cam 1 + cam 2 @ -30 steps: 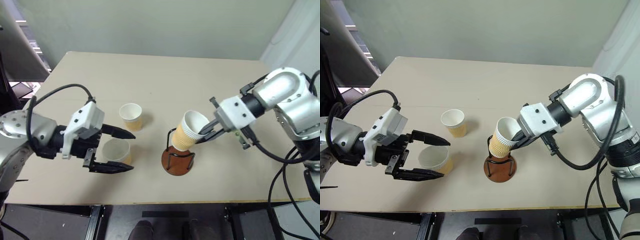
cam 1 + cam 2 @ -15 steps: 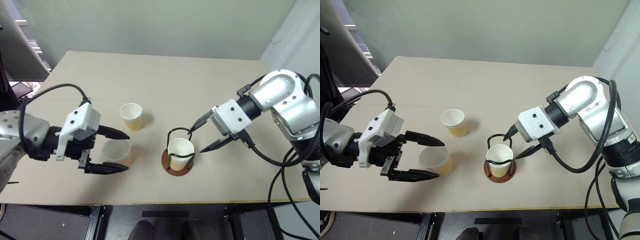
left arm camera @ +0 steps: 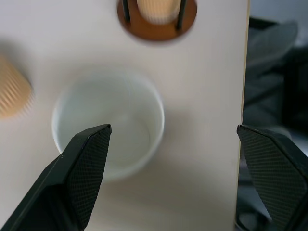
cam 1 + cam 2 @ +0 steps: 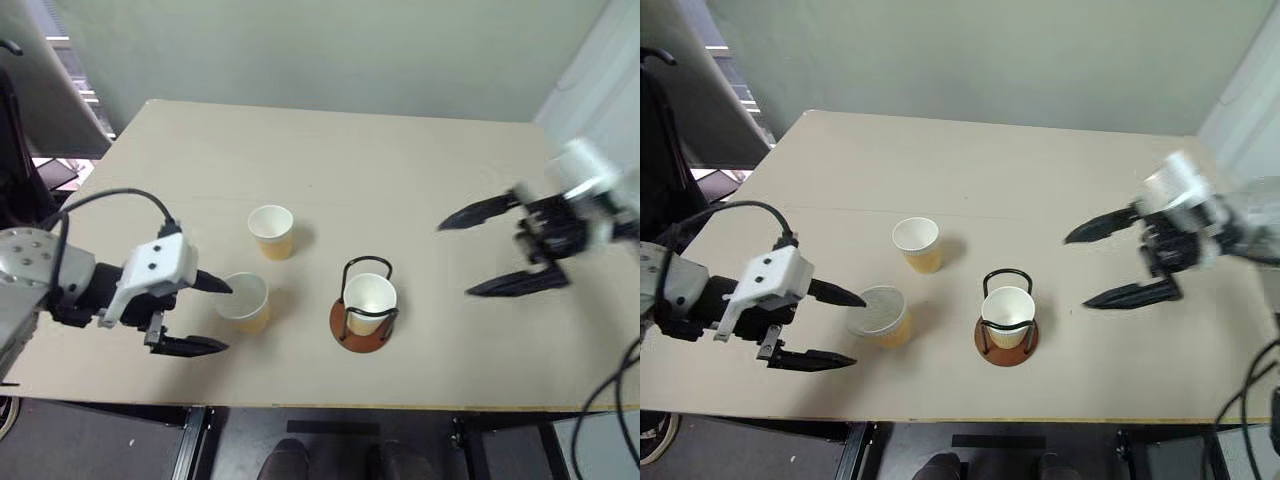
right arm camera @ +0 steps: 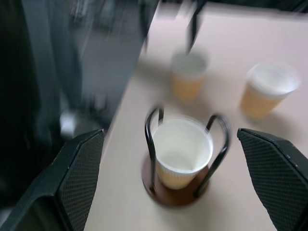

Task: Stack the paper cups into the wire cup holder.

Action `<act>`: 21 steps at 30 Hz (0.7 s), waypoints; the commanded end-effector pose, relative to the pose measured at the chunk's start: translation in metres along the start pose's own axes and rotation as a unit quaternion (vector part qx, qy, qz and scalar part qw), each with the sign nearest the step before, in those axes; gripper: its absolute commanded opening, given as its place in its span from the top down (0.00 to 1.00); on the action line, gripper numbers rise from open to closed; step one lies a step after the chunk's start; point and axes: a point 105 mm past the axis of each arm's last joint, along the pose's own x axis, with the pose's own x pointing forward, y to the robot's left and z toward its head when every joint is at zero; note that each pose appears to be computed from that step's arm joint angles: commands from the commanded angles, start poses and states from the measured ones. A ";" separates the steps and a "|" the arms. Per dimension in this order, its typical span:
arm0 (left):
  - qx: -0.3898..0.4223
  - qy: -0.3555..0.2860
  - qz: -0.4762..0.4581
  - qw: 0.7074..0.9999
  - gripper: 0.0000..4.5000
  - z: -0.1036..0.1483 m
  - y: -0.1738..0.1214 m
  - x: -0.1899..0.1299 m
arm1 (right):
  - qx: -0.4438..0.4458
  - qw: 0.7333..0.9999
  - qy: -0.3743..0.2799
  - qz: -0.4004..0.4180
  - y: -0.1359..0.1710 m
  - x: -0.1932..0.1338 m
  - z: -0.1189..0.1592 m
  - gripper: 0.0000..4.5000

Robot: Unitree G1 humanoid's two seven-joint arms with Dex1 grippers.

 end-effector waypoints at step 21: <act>0.040 0.043 -0.026 0.998 0.93 -0.014 0.014 0.019 | -0.030 0.990 -0.103 -0.095 0.044 0.002 0.044 0.00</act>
